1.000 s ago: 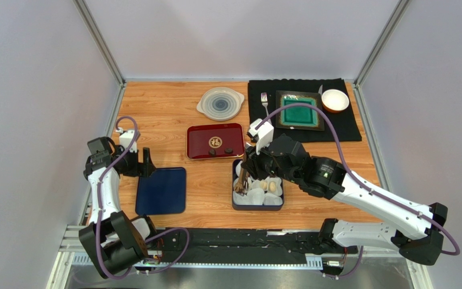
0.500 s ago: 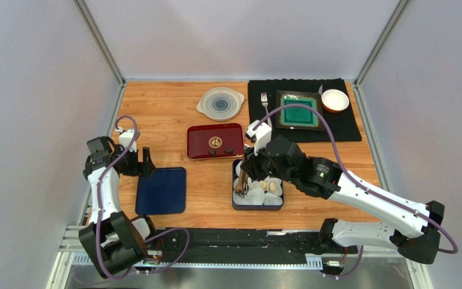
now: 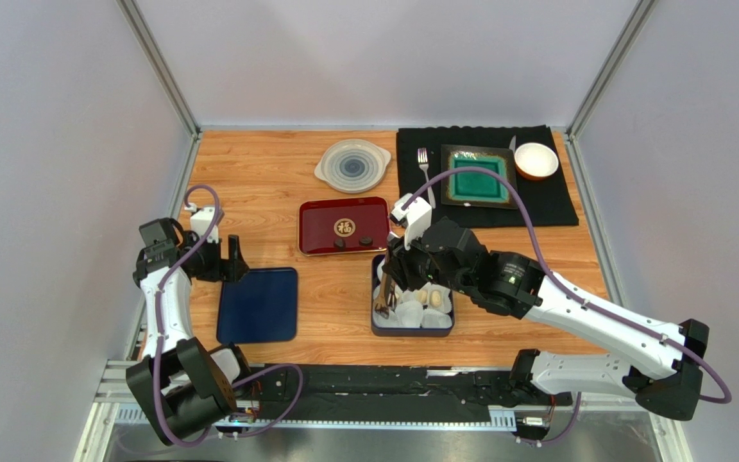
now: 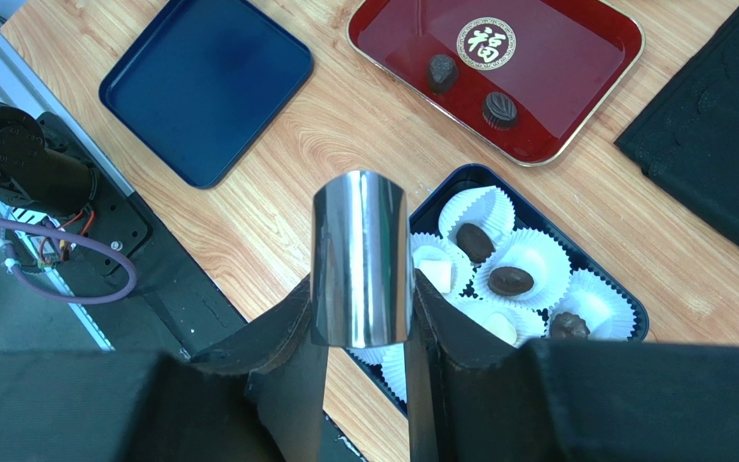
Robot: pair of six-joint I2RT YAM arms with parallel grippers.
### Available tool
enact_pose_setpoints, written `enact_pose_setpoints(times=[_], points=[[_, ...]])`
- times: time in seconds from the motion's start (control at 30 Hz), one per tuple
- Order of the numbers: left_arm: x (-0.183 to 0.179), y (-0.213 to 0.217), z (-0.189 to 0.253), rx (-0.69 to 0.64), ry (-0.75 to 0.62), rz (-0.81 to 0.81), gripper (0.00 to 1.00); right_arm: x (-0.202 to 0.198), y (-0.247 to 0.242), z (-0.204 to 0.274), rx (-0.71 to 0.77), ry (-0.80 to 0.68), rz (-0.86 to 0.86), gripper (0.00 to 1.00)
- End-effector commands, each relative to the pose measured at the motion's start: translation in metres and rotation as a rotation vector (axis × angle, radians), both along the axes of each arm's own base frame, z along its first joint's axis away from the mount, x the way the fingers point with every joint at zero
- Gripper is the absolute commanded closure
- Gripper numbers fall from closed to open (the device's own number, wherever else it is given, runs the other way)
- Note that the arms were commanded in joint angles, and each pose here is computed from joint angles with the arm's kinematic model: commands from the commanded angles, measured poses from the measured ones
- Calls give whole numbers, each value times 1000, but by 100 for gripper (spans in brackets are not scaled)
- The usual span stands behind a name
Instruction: Pack the chocolate
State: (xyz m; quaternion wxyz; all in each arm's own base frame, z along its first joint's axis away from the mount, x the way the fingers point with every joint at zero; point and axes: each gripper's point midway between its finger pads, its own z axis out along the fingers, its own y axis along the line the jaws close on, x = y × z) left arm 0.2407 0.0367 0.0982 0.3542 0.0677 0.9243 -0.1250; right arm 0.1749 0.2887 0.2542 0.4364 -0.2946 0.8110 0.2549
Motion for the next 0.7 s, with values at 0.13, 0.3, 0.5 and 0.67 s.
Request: enact_pose_setpoints(times=[0.13, 0.3, 0.5, 0.67], points=[[7, 3, 13, 13, -51, -11, 10, 4, 8, 16, 55, -30, -15, 67], [7, 3, 13, 14, -53, -9, 10, 4, 9, 18, 55, -37, -16, 66], [7, 3, 13, 16, -55, -10, 10, 4, 9, 20, 55, -42, -16, 65], [7, 3, 13, 17, -54, -10, 10, 4, 10, 20, 54, -43, -14, 65]])
